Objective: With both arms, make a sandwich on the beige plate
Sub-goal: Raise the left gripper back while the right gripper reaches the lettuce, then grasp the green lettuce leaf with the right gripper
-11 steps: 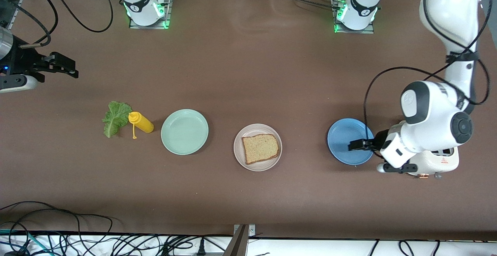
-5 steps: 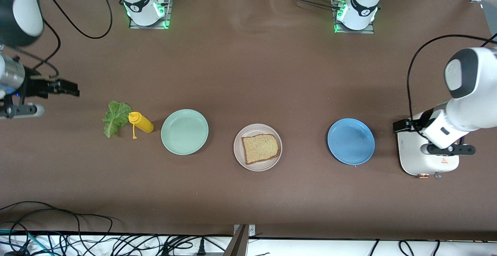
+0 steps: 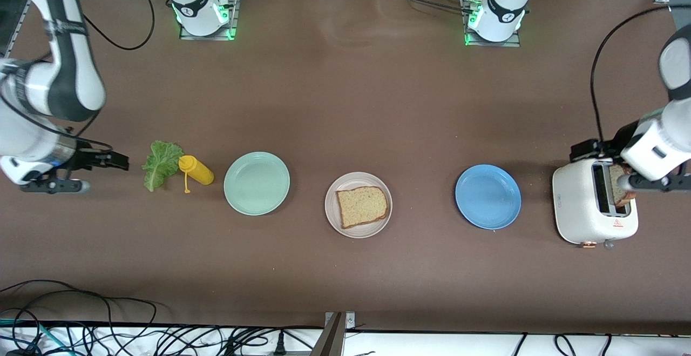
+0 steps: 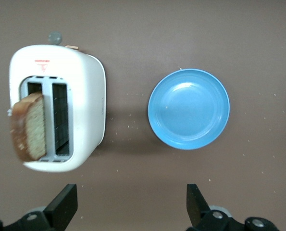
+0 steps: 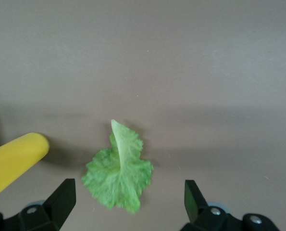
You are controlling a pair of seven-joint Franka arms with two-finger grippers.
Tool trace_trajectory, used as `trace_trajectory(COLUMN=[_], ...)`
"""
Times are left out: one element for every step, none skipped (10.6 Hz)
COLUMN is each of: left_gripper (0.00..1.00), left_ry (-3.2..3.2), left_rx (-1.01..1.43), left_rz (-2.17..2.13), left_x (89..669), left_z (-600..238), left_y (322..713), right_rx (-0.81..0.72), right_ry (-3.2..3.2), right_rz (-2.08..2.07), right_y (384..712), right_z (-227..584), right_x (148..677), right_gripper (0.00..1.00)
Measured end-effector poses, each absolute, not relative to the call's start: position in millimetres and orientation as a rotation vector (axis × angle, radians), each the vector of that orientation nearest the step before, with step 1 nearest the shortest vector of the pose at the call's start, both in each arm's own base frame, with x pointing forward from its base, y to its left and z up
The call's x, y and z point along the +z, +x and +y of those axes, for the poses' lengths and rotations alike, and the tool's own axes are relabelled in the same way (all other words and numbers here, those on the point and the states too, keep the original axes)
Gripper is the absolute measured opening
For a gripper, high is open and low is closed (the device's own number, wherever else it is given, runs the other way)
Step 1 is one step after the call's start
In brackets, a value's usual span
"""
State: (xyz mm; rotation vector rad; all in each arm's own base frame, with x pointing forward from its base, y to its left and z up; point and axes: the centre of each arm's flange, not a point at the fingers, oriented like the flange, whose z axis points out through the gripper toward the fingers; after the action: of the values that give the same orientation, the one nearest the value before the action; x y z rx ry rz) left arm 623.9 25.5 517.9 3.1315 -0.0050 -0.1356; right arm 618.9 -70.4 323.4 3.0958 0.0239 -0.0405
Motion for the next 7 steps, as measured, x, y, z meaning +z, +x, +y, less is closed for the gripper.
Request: trace_trajectory(left_gripper=[1.00,1.00,1.00,1.00,1.00,1.00,1.00], left_ry=[3.131,3.131,3.128,3.125,3.123,3.117,3.107], left_rx=[-0.125,-0.115,-0.103,-0.083,-0.071,-0.070,-0.071], left_rz=[-0.007,-0.008,-0.009,-0.010,-0.012,-0.014,-0.016], left_x=[539.3,556.9,571.4,583.8,593.9,601.8,607.8], left_z=[25.8,25.4,24.6,23.6,22.6,21.2,19.4], left_y=[612.6,602.6,594.2,587.6,581.6,575.7,570.9], right_rx=[-0.050,-0.078,-0.093,-0.100,-0.101,-0.099,-0.100], right_ry=[3.095,3.095,3.095,3.094,3.096,3.098,3.102], right_rz=[0.013,-0.005,-0.028,-0.040,-0.048,-0.056,-0.067], right_y=[609.3,602.7,600.3,599.8,599.8,600.0,599.8], right_z=[-69.9,-70.4,-72.9,-76.0,-77.3,-77.3,-77.2], right_x=[292.2,268.5,252.5,240.5,231.1,222.6,216.1], right_gripper=[0.99,0.97,0.96,0.94,0.93,0.92,0.91])
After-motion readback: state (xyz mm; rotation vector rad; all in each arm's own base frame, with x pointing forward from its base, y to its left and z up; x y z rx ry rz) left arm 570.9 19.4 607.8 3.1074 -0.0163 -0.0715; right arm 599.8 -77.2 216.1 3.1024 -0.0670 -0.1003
